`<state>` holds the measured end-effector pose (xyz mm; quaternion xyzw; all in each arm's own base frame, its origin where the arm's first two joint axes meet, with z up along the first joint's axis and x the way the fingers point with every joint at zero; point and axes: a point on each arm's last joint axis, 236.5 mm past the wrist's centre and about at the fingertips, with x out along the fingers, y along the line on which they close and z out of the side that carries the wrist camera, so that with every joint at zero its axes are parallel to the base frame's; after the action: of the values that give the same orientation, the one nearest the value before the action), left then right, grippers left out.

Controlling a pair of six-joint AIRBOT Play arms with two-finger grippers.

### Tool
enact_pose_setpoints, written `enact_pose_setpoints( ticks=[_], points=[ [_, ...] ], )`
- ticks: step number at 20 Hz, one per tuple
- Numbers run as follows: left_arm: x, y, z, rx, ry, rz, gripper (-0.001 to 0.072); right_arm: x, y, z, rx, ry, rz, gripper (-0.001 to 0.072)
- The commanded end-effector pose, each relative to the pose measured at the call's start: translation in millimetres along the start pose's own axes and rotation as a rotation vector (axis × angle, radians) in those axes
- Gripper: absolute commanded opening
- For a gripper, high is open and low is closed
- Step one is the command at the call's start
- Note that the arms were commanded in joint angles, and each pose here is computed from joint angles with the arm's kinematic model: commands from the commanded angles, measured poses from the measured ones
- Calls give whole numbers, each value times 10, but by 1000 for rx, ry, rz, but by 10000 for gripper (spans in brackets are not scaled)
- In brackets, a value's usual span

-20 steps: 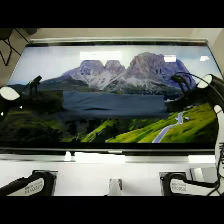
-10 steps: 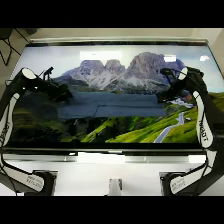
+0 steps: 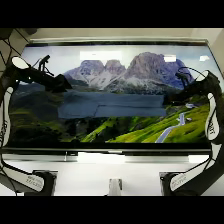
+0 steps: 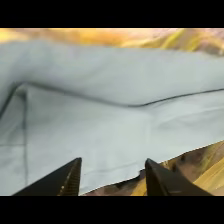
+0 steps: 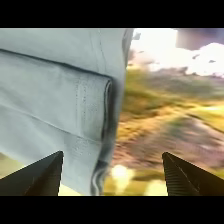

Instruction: Fold the shirts.

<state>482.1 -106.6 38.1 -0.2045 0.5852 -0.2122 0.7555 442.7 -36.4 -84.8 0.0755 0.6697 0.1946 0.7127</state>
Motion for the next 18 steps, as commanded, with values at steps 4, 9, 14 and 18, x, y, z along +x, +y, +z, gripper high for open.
enact_pose_setpoints(
  ticks=[4, 9, 14, 18],
  points=[
    [-42, -599, -36, 126, -25, -30, 465, 385, 264, 82, 72, 8, 178, 661],
    [273, -1027, -143, 204, -13, -57, 246, 383, 562, 243, 7, -32, 211, 30],
    [1293, -1518, -485, 131, 6, -104, 32, -681, 1074, 330, -169, -199, 171, 29],
    [2120, -2157, -823, 7, 4, -250, 32, -1581, 1616, -1, -281, -285, 124, 30]
  ],
)
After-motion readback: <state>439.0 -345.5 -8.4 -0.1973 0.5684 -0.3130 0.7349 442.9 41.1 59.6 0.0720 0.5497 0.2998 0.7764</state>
